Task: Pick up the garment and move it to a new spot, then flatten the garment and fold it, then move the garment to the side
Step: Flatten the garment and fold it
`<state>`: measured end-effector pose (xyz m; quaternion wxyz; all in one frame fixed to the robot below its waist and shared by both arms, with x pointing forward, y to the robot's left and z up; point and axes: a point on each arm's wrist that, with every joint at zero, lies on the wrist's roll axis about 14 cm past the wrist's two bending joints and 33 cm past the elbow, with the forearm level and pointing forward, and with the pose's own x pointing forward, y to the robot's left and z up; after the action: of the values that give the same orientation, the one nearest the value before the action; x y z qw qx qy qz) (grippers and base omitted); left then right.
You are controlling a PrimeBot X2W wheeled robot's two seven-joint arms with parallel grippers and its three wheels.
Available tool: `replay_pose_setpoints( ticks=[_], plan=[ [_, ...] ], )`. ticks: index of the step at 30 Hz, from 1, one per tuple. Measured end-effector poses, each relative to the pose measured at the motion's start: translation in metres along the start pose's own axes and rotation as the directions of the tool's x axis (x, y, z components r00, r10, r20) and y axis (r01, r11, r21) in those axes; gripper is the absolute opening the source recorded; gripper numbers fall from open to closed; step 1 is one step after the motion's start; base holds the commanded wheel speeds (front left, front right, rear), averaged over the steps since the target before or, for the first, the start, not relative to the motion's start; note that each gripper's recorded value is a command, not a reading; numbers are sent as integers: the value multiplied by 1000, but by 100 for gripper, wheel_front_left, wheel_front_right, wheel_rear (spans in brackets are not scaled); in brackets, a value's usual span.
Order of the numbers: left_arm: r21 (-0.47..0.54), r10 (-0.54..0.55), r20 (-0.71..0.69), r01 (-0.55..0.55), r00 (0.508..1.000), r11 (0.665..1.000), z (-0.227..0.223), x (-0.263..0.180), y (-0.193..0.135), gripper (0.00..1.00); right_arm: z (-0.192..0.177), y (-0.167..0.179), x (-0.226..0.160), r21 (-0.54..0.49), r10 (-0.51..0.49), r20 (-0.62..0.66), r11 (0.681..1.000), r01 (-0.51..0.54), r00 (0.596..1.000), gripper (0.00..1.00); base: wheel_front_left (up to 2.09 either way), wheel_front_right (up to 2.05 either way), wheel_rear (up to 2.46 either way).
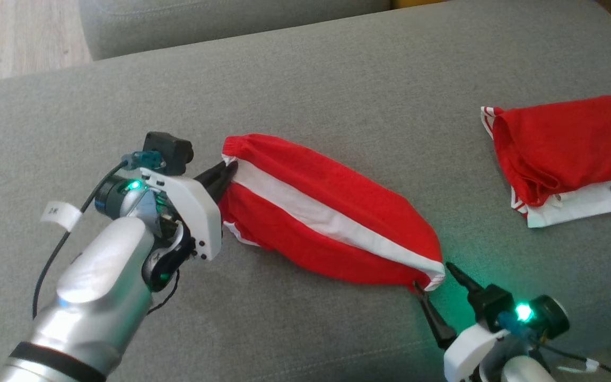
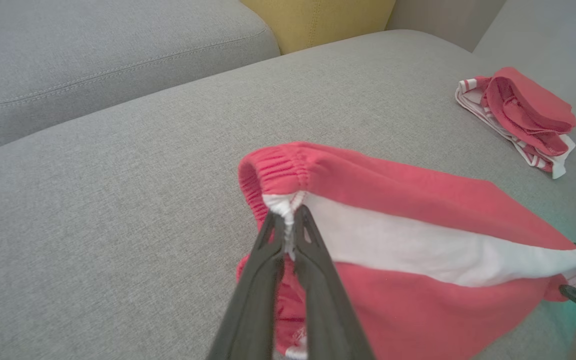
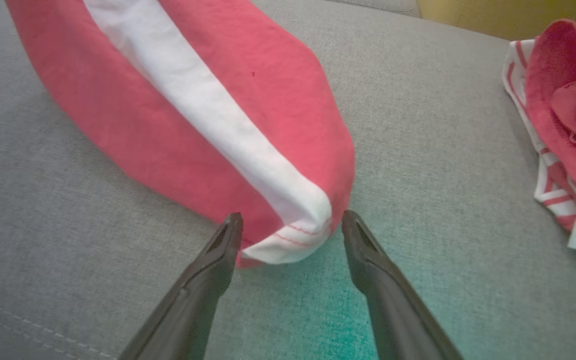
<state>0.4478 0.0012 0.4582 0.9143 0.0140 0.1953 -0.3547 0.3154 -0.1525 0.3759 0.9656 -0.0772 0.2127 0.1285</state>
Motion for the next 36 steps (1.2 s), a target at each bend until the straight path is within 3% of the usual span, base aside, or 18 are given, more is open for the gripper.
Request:
replay_pose_setpoints(
  ticks=[6,7,8,13,17,24,29,36],
  plan=[
    [-4,1,-3,-1,1000,1000,-2,0,1,0,6,-9,8,-13,-14,10,1000,14,1000,97,0,0,0],
    [-4,1,-4,-1,1000,1000,-3,0,1,0,6,-9,8,-16,-13,11,1000,13,1000,29,0,0,0],
    [-5,0,-6,0,1000,1000,-4,0,1,0,5,-8,8,-17,-12,7,1000,12,1000,0,0,0,0],
    [-4,0,-10,0,1000,1000,-6,0,1,0,2,-4,10,-23,2,-2,1000,-2,1000,0,0,0,0],
    [-1,3,2,-3,1000,1000,-2,-3,2,0,23,-13,14,-53,-12,69,998,16,998,0,0,0,0],
    [40,15,100,-19,995,999,38,-11,4,0,112,-71,13,-201,-75,304,969,141,950,0,0,0,0],
    [77,1,220,-18,976,997,96,-23,-1,0,192,-95,3,-319,-56,459,921,223,887,0,0,0,0],
    [137,-9,356,-42,934,990,162,-55,-7,0,284,-107,-25,-382,-24,615,866,324,788,0,0,0,0]
  ],
)
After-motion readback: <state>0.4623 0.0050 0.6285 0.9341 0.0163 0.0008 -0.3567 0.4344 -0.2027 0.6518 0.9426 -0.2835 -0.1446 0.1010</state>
